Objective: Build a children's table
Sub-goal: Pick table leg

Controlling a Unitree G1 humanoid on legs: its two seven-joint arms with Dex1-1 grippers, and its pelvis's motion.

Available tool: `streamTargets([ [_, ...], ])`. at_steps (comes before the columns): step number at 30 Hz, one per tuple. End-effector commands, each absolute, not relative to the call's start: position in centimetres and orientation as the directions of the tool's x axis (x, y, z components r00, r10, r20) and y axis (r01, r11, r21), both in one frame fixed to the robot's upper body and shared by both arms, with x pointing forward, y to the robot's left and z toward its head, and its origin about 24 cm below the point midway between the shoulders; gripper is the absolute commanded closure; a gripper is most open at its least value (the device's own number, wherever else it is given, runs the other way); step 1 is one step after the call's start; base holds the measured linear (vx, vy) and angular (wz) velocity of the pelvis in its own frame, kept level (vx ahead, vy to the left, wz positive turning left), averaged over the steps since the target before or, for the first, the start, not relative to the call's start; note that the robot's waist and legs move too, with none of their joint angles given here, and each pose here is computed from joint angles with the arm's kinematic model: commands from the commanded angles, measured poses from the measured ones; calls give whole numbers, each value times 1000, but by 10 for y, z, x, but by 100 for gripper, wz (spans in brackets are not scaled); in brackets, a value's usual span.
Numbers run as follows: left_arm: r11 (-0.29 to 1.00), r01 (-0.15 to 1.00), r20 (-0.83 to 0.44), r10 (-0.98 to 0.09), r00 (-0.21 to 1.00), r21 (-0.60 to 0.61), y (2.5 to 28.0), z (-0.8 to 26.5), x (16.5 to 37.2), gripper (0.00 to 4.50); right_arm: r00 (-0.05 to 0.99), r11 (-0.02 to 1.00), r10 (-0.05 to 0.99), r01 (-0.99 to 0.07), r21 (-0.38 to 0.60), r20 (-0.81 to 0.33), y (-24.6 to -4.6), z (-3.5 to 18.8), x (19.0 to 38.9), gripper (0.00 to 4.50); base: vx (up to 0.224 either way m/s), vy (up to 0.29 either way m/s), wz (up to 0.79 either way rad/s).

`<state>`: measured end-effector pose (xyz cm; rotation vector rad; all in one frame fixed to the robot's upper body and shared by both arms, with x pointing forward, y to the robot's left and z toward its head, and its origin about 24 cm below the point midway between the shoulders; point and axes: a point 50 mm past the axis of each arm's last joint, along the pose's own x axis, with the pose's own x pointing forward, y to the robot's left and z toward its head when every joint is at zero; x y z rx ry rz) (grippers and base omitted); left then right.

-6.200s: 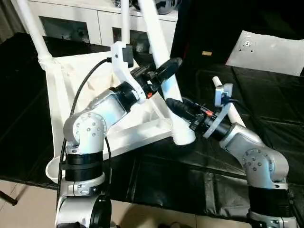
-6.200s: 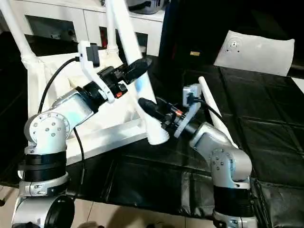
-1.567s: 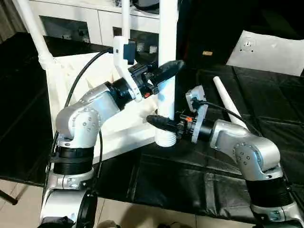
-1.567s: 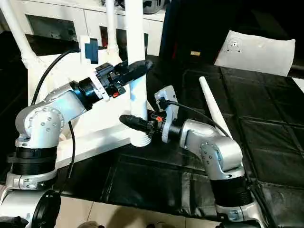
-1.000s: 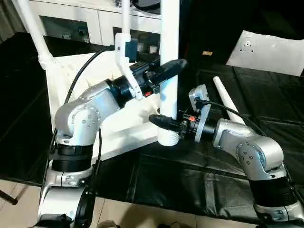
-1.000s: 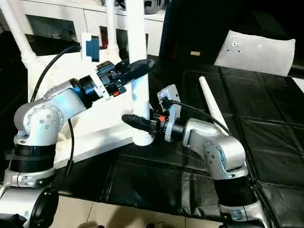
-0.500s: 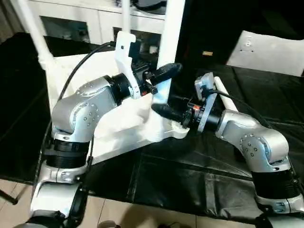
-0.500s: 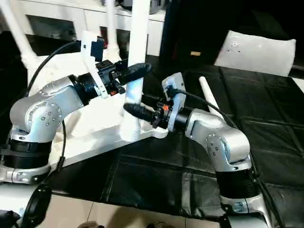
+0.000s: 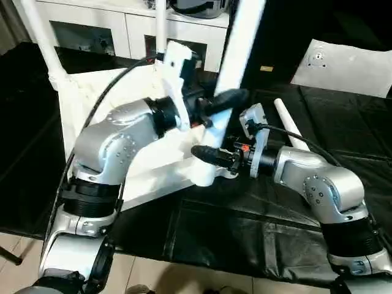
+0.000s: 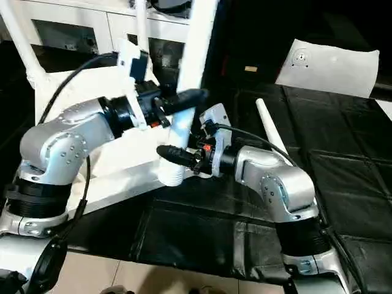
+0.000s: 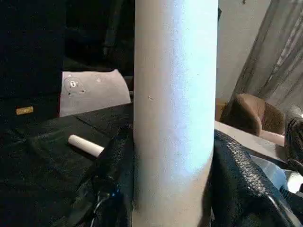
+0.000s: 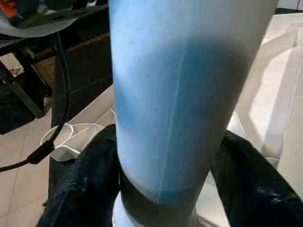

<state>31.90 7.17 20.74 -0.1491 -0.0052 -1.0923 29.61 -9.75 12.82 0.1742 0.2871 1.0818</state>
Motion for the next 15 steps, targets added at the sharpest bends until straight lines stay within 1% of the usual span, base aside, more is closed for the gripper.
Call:
streamTargets([
  [1, 427, 902, 103, -896, 432, -68, 67, 219, 316, 264, 441, 468, 884, -835, 288, -155, -100, 127, 297, 194, 0, 0, 0],
  [4, 410, 910, 108, -904, 414, -66, 65, 220, 314, 264, 428, 455, 890, -839, 297, -154, -100, 126, 296, 224, 0, 0, 0],
  [5, 407, 911, 109, -905, 412, -66, 65, 220, 314, 264, 426, 453, 891, -840, 298, -154, -99, 126, 296, 224, 0, 0, 0],
  [6, 406, 911, 110, -905, 411, -66, 64, 221, 314, 264, 424, 451, 892, -841, 299, -154, -99, 126, 295, 238, 0, 0, 0],
  [7, 405, 912, 111, -905, 410, -66, 64, 221, 314, 264, 422, 450, 893, -841, 300, -155, -99, 125, 295, 238, 0, 0, 0],
  [9, 397, 915, 116, -908, 402, -68, 63, 222, 313, 264, 418, 446, 895, -842, 304, -155, -98, 125, 295, 255, 0, 0, 0],
  [15, 374, 925, 125, -916, 380, -72, 60, 224, 311, 264, 408, 437, 900, -841, 318, -154, -97, 123, 295, 261, 0, 0, 0],
])
